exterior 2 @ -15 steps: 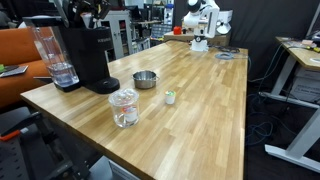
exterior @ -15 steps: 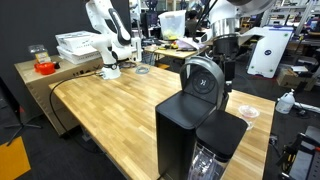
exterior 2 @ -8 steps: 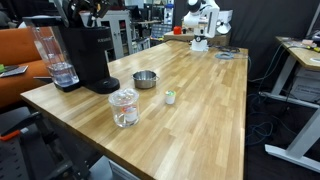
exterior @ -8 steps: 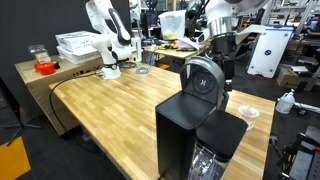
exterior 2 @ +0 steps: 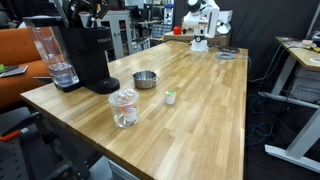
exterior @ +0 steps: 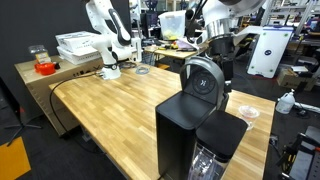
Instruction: Put the white object in the coffee machine
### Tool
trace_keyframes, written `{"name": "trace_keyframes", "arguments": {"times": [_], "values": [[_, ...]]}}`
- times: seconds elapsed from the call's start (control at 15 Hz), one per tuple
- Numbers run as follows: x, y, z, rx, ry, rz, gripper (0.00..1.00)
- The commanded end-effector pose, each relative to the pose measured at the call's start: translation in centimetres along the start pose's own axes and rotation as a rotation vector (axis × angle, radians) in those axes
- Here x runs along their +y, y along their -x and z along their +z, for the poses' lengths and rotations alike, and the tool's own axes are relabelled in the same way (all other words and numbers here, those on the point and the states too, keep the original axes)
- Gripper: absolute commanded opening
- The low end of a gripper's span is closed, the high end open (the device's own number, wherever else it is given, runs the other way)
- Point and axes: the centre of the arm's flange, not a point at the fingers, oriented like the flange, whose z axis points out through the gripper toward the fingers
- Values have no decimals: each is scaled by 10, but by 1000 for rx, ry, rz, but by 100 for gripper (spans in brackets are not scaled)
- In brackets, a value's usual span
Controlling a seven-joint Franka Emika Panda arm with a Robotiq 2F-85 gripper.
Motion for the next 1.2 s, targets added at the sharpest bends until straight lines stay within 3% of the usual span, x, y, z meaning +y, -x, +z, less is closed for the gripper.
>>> {"name": "trace_keyframes", "arguments": {"times": [0.0,1.13], "values": [[8,-11,-6,-14,-30,-22,25],[24,-24,-4,-53,-72,-30,25]]}}
